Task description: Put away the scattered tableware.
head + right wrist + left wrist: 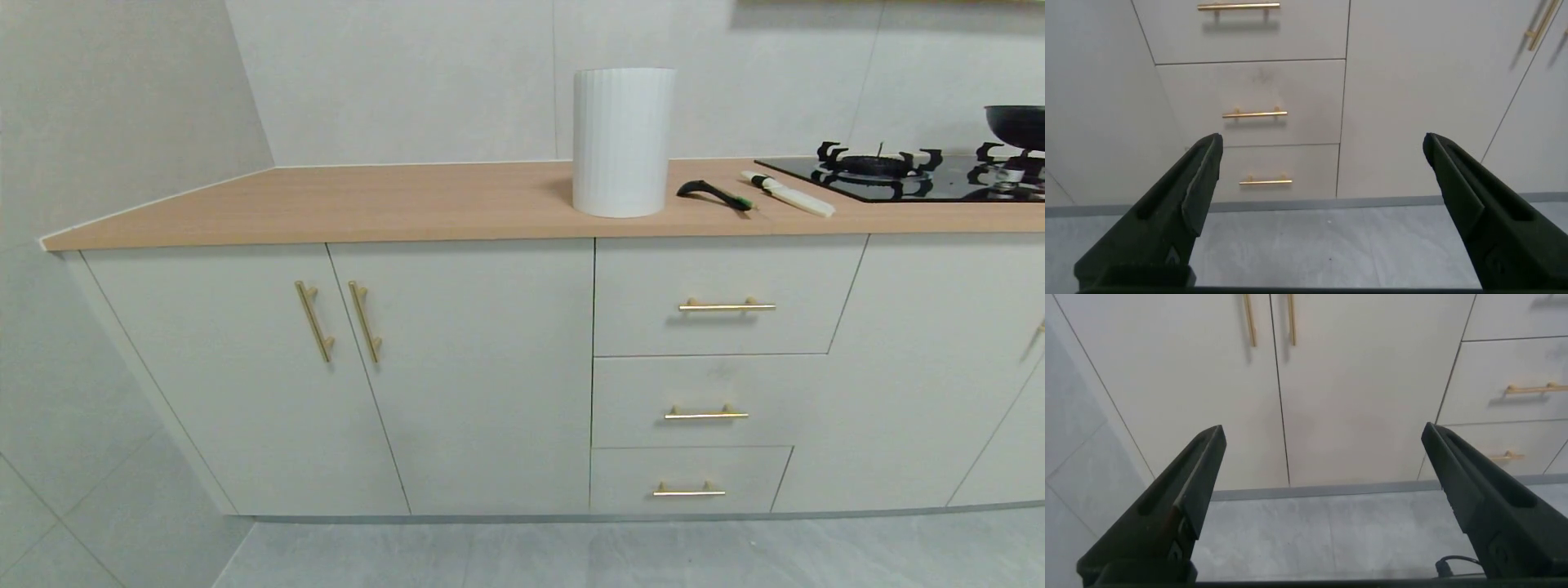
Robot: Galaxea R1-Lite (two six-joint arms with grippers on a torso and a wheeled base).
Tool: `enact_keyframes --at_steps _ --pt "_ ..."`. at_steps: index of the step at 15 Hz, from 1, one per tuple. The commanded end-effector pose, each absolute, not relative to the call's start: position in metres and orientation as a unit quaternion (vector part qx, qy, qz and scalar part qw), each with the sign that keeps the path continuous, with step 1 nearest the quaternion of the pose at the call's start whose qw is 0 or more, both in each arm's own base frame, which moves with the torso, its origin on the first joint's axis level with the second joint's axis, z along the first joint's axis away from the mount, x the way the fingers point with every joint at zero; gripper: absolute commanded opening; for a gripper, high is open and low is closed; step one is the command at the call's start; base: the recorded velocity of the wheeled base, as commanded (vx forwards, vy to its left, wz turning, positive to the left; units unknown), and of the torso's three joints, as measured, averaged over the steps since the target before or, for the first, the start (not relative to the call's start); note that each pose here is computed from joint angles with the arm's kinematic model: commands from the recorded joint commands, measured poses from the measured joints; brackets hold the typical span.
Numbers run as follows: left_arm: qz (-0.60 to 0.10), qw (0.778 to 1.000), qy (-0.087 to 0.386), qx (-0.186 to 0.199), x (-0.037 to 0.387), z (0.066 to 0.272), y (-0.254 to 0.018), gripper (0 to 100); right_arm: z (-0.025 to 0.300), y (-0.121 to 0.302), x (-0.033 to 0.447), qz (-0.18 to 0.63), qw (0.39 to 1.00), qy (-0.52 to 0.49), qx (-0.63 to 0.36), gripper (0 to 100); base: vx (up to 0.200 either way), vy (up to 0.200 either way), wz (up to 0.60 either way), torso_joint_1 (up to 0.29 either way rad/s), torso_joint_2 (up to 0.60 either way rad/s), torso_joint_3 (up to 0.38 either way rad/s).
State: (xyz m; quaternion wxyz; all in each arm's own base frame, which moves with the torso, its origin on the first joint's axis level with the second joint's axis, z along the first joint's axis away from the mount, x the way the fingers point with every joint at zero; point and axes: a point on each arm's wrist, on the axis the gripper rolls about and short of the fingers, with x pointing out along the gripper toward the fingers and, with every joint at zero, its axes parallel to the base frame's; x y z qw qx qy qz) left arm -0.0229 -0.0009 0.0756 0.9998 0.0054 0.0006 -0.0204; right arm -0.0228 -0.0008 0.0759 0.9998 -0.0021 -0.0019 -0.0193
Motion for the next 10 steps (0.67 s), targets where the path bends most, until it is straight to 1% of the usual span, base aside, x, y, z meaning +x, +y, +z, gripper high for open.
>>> enact_keyframes --at_steps 1,7,10 --pt "-0.021 1.000 0.001 0.005 -0.0229 0.0756 -0.0009 100 0.0760 -0.0008 -0.0227 -0.019 1.000 -0.001 -0.002 100 0.200 0.000 0.00 -0.007 0.00 0.007" --pt "-0.021 1.000 0.001 0.005 -0.0229 0.0756 -0.0009 100 0.0760 -0.0008 -0.0227 -0.019 1.000 -0.001 -0.002 100 0.200 0.000 0.00 0.003 0.00 0.001" --pt "-0.020 1.000 0.001 0.005 -0.0229 0.0756 -0.0009 100 0.0760 -0.0008 -0.0227 -0.019 1.000 -0.001 -0.002 100 0.000 0.000 0.00 0.000 0.00 0.000"
